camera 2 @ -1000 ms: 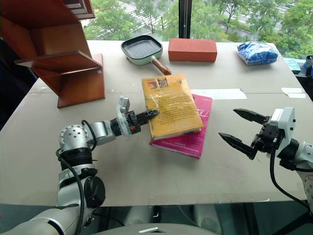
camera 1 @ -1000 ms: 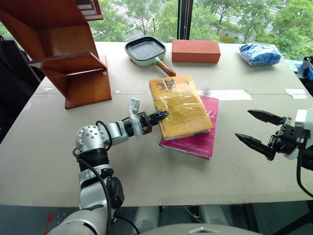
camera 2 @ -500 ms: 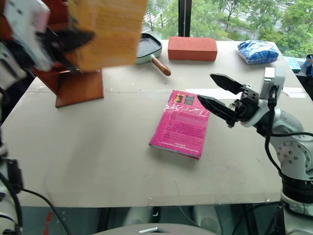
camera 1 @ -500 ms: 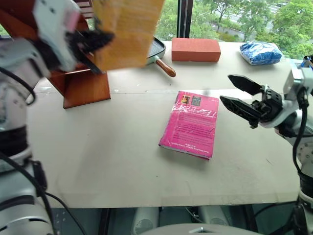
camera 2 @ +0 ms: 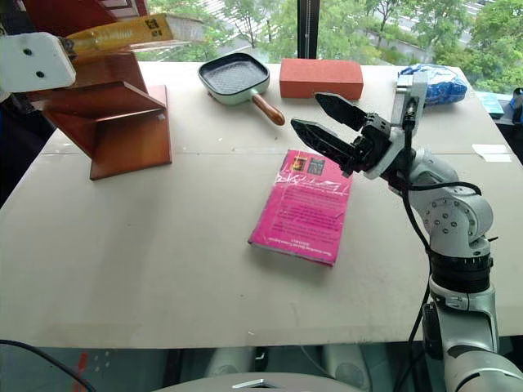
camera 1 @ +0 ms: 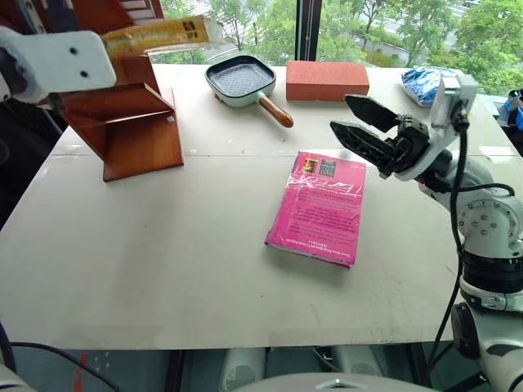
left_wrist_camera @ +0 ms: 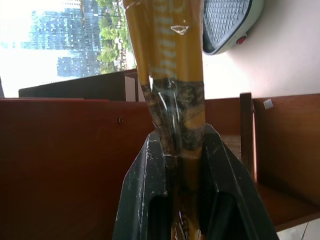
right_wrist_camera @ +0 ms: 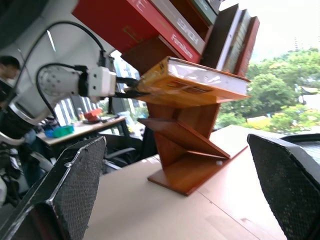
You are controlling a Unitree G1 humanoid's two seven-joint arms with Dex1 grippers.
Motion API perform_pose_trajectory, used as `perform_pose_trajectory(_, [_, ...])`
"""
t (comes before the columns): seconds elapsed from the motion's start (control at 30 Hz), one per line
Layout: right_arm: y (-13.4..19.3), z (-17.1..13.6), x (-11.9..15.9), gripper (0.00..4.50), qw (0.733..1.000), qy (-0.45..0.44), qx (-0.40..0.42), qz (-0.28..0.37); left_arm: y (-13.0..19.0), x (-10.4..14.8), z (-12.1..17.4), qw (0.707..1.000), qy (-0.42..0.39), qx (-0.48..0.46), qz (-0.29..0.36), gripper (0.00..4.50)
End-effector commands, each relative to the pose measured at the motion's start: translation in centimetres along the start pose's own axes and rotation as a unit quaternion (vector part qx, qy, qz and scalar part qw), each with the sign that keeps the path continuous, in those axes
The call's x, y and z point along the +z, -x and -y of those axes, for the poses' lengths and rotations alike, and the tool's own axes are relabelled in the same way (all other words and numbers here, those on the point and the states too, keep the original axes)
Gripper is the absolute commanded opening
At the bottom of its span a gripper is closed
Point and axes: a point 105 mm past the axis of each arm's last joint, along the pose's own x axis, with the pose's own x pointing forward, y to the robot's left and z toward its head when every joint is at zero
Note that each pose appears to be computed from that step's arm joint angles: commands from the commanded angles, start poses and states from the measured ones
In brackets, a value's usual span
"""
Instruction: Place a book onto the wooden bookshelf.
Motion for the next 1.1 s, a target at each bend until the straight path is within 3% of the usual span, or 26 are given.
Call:
perform_pose_trajectory(0.03, [-0.1,-0.1,1.2,4.5,0.998,0.058,-0.008,0.0,1.1,-1.5,-1.7,0.998,-0.042,0.028,-0.034,0.08])
perform_pose_trajectory(0.37, [-0.1,-0.1,1.6,4.5,0.994,0.099,-0.034,-0.011,1.6,-4.8,-0.1,0.992,-0.025,-0.034,-0.116,0.08])
perform_pose_trajectory(0.73, [-0.4,-0.1,1.4,4.5,0.992,0.113,-0.04,-0.025,0.5,-5.1,2.0,0.988,0.042,-0.062,-0.137,0.08])
perform_pose_trajectory(0.77, [-0.4,-0.1,1.5,4.5,0.992,0.115,-0.042,-0.026,0.4,-5.1,2.3,0.987,0.045,-0.066,-0.137,1.08])
perform_pose_trajectory(0.8, [-0.4,-0.1,1.5,4.5,0.992,0.116,-0.044,-0.027,0.3,-5.1,2.4,0.987,0.046,-0.067,-0.139,1.15])
perform_pose_trajectory(0.93, [-0.6,-0.1,1.6,4.5,0.992,0.119,-0.043,-0.026,0.5,-5.5,2.2,0.985,0.037,-0.059,-0.157,3.06])
perform_pose_trajectory(1.03, [-0.6,-0.2,1.7,4.5,0.992,0.117,-0.042,-0.025,0.8,-5.8,1.5,0.984,0.033,-0.041,-0.168,4.05])
perform_pose_trajectory(1.1, [-0.5,-0.1,1.5,4.5,0.992,0.117,-0.042,-0.026,1.1,-5.4,0.9,0.985,0.051,-0.031,-0.164,4.05])
